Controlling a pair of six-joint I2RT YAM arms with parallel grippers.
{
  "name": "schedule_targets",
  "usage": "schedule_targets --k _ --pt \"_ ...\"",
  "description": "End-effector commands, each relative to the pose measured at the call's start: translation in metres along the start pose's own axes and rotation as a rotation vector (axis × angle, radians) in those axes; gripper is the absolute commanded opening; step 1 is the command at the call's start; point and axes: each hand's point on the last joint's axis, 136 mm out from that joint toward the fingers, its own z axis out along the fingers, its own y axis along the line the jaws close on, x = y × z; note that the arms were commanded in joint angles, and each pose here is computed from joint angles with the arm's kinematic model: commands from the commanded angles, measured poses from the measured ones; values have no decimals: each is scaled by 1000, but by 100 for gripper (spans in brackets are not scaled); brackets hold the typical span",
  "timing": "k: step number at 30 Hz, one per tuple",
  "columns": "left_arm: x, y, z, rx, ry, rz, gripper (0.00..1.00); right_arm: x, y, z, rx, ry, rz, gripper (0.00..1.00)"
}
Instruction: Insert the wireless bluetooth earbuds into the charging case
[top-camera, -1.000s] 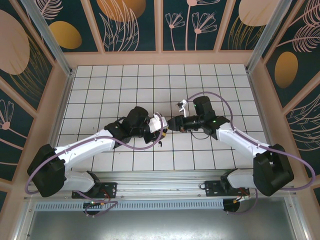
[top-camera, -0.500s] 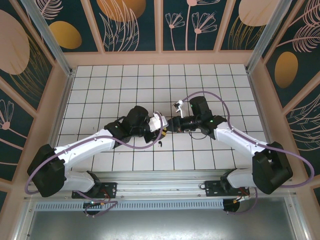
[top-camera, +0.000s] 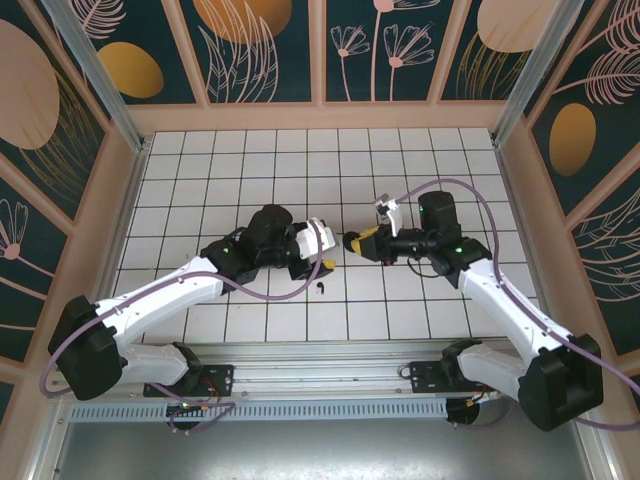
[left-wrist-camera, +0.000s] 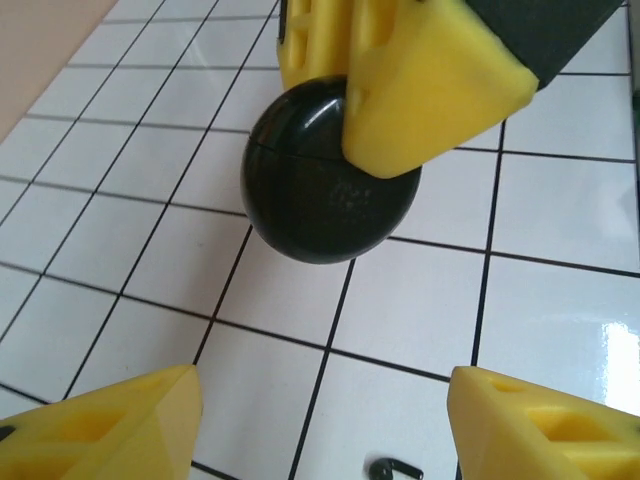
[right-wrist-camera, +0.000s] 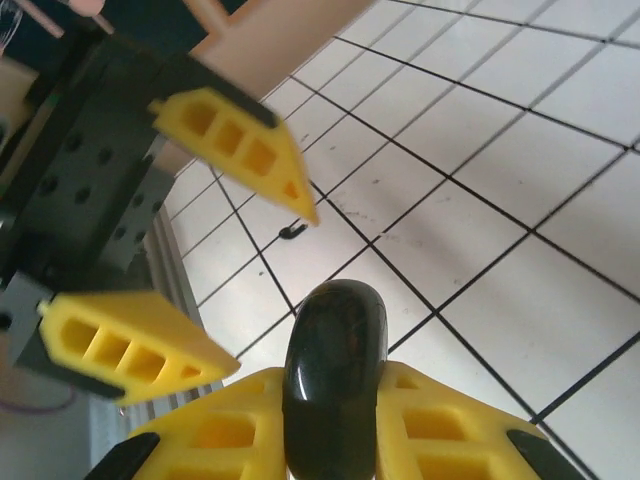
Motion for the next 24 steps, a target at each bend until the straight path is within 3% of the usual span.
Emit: schedule_targets --k 1,5,14,22,24 --pt "-15 -18 -12 98 -58 110 63 10 26 -10 -103 19 -372 12" --pt "-21 -25 -18 116 -122 207 56 7 30 -12 -119 28 -507 12" --pt "-18 -29 -16 151 -92 279 51 9 39 0 -167 94 -691 11" --pt "-21 -34 -15 182 -113 299 51 6 45 11 -212 102 -742 11" --pt "-20 -36 -14 199 -118 295 46 6 48 13 -224 101 -745 11"
